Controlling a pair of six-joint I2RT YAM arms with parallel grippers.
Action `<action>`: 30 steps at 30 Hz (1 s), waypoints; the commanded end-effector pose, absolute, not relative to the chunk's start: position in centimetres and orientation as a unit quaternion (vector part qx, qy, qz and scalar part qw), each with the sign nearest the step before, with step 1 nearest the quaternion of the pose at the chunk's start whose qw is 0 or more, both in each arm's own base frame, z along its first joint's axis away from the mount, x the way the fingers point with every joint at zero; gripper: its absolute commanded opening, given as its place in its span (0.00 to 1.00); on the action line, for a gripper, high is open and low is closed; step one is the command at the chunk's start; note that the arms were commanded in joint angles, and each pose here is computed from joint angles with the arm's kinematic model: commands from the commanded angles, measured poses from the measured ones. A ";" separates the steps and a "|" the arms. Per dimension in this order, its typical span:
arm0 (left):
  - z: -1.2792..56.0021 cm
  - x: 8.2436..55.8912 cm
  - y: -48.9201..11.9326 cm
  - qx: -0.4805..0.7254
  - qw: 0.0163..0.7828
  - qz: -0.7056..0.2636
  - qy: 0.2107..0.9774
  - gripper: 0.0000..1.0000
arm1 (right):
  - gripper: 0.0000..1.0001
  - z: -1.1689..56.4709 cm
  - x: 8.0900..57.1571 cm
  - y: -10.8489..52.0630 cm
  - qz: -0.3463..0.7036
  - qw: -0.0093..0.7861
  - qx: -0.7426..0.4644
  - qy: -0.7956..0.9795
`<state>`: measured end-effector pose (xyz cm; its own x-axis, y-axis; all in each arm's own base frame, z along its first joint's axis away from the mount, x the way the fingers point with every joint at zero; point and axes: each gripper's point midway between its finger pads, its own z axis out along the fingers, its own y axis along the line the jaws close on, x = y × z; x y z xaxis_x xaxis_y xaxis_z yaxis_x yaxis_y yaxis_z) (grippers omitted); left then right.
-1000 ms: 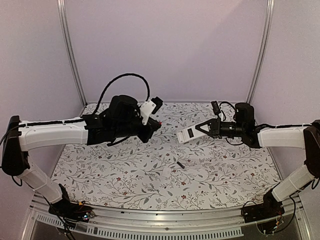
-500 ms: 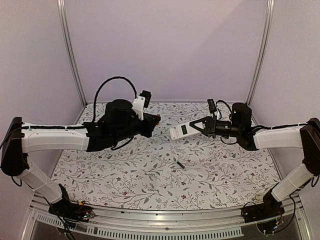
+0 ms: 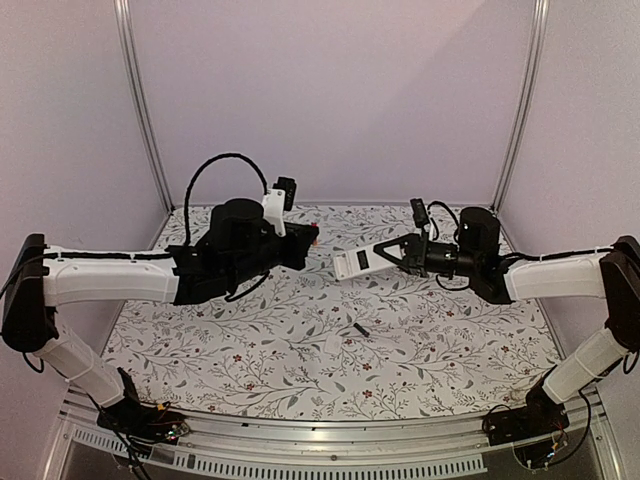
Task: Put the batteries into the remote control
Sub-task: Place the battery in the battery compartment.
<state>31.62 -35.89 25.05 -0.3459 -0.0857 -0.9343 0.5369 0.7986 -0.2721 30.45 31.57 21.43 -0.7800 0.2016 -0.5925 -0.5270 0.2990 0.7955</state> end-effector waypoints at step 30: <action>26.6 30.0 -36.6 0.150 0.564 -0.270 0.766 0.00 | 0.00 21.6 29.2 28.9 0.539 0.374 -0.092 0.749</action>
<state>30.69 -36.21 24.72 -0.3439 -0.0648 -0.9367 0.5213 0.8165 -0.2479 29.60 28.84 20.87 -0.7250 0.2666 -0.6350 -0.5167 0.3990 0.7575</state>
